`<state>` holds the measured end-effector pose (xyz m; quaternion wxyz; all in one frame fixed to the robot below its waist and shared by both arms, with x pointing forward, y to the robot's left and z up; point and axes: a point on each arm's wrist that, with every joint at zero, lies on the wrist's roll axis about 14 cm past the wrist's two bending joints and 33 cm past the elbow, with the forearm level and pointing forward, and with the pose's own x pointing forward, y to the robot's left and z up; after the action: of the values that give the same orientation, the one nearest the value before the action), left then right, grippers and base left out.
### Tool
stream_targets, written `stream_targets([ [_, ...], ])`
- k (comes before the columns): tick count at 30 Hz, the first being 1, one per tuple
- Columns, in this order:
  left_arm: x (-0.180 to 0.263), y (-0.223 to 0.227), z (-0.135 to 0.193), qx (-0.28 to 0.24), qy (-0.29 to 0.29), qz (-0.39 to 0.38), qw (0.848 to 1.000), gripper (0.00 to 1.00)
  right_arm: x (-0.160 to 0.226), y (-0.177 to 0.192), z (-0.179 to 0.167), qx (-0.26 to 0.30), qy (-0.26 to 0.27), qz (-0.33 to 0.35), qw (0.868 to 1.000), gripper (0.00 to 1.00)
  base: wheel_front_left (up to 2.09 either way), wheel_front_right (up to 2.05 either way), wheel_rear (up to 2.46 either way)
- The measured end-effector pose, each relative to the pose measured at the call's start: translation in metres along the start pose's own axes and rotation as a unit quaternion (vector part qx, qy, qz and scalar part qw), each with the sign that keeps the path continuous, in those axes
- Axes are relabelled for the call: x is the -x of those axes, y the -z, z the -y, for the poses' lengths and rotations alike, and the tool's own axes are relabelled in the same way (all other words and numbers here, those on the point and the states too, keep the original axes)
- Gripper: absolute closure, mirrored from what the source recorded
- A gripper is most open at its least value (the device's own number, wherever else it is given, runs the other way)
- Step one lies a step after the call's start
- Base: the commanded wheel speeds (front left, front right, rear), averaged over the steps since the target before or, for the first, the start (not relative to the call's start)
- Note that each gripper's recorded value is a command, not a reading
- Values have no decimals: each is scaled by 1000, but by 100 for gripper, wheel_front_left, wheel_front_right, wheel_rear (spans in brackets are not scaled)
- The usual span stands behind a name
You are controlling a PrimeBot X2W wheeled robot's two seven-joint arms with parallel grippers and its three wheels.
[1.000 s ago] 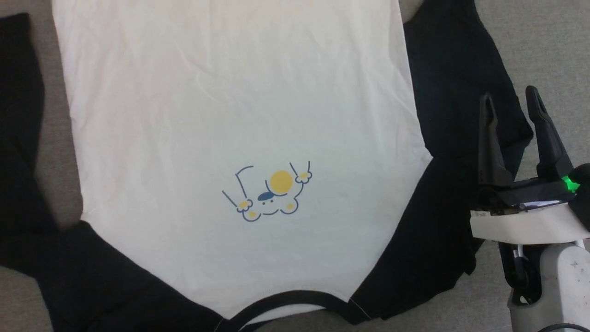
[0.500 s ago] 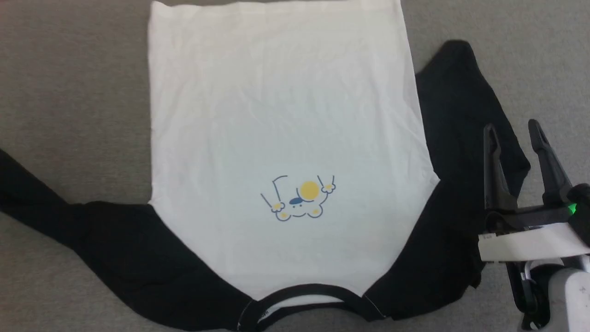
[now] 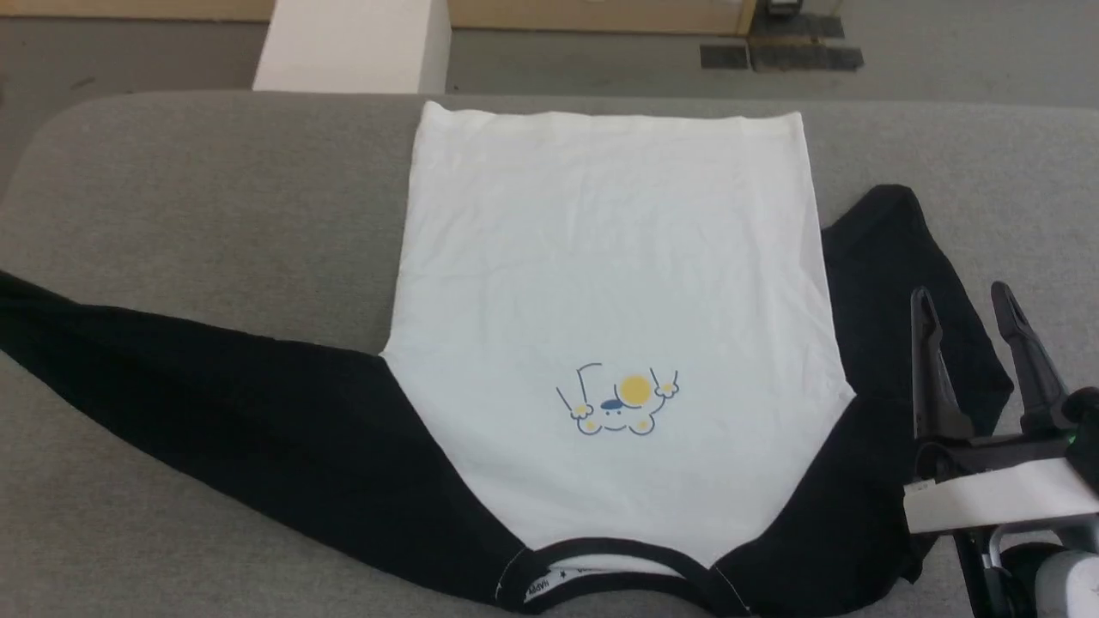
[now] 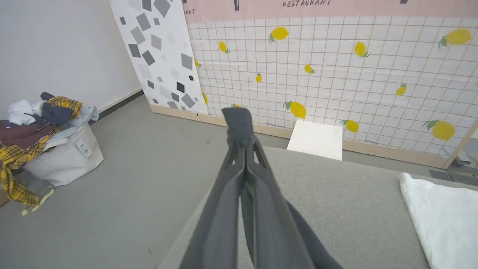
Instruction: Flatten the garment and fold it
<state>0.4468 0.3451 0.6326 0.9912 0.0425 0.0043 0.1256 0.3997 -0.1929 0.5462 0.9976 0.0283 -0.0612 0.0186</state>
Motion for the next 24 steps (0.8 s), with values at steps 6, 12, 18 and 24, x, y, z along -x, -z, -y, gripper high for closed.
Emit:
stream_targets([
  [6,35,-29,65,54,90,49,993,100,9,-10,-2,-2,-2,9,1000,0,0,0,0],
  [12,66,-20,183,109,231,25,966,100,8,-13,-10,-8,-14,9,1000,0,0,0,0],
  [18,97,12,297,132,361,-42,922,100,10,-9,-8,-8,-10,0,1000,0,0,0,0],
  [24,125,63,371,97,448,-120,880,100,12,-2,-1,-7,0,-10,1000,0,0,0,0],
])
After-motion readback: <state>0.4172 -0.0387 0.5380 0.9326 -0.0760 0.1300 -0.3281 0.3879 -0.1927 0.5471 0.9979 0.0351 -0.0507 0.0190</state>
